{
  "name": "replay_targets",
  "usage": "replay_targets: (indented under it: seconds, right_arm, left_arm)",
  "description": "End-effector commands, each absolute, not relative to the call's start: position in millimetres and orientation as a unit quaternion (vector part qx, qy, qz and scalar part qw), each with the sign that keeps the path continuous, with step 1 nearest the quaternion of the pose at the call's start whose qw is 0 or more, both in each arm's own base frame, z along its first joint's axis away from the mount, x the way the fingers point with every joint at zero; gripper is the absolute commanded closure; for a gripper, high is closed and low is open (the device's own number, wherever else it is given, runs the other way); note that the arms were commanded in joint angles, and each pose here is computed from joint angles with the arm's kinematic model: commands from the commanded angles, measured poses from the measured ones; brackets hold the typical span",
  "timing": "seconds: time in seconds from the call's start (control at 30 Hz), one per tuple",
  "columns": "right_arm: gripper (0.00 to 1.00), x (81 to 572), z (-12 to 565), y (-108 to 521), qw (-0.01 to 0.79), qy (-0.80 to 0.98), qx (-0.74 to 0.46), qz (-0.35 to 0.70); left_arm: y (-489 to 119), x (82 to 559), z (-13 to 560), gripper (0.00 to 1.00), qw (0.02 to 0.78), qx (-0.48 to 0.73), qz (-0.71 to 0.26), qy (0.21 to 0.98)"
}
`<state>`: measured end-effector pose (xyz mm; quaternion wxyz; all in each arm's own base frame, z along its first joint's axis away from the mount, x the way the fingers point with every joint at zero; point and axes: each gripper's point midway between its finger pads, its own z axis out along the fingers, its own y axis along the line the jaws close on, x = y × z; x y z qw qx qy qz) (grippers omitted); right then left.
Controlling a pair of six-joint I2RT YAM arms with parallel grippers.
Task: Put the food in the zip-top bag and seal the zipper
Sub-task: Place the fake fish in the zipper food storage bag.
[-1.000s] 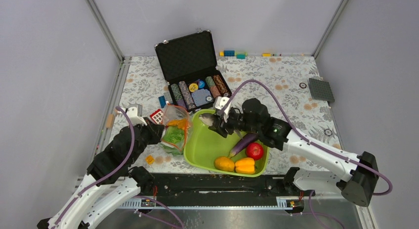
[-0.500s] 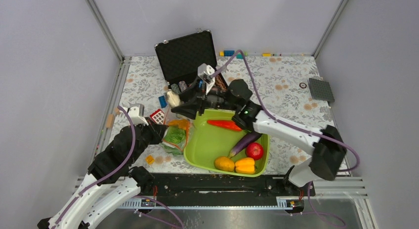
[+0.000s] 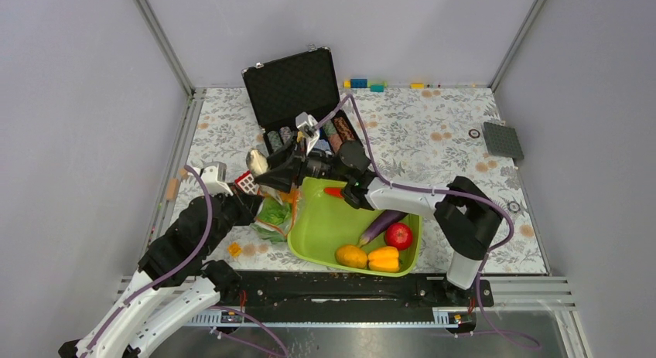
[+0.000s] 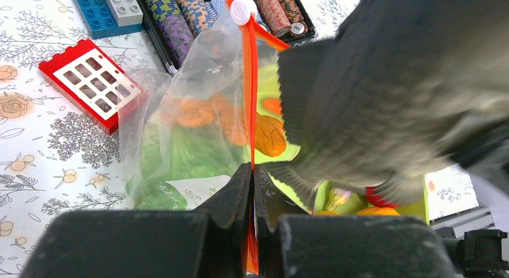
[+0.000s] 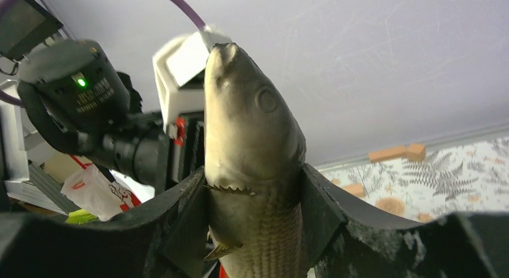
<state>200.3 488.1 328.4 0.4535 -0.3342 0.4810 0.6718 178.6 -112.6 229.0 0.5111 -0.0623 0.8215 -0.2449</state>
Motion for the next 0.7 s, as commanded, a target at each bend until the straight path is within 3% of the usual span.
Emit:
replay_targets:
  seconds: [0.0, 0.17, 0.23, 0.5, 0.67]
  right_arm:
    - [0.60, 193.7, 330.5, 481.5, 0.487, 0.457, -0.315, 0.674]
    - [0.58, 189.9, 308.1, 475.6, 0.500, 0.495, -0.297, 0.646]
    - [0.51, 192.4, 298.9, 474.2, 0.507, 0.518, -0.279, 0.630]
    - [0.46, 219.6, 261.5, 466.8, 0.522, 0.638, -0.173, 0.539]
    - [0.42, 219.7, 258.8, 462.7, 0.526, 0.663, -0.184, 0.500]
  left_arm:
    - [-119.5, 182.1, 241.2, 0.96, 0.519, -0.075, -0.272, 0.807]
    - [-120.4, 181.9, 242.6, 0.96, 0.518, -0.078, -0.276, 0.806]
    - [-120.7, 182.1, 242.1, 0.96, 0.516, -0.080, -0.276, 0.806]
    - [-127.4, 180.3, 235.9, 0.98, 0.501, -0.070, -0.283, 0.815]
    - [-126.9, 179.9, 235.7, 0.98, 0.501, -0.071, -0.282, 0.815]
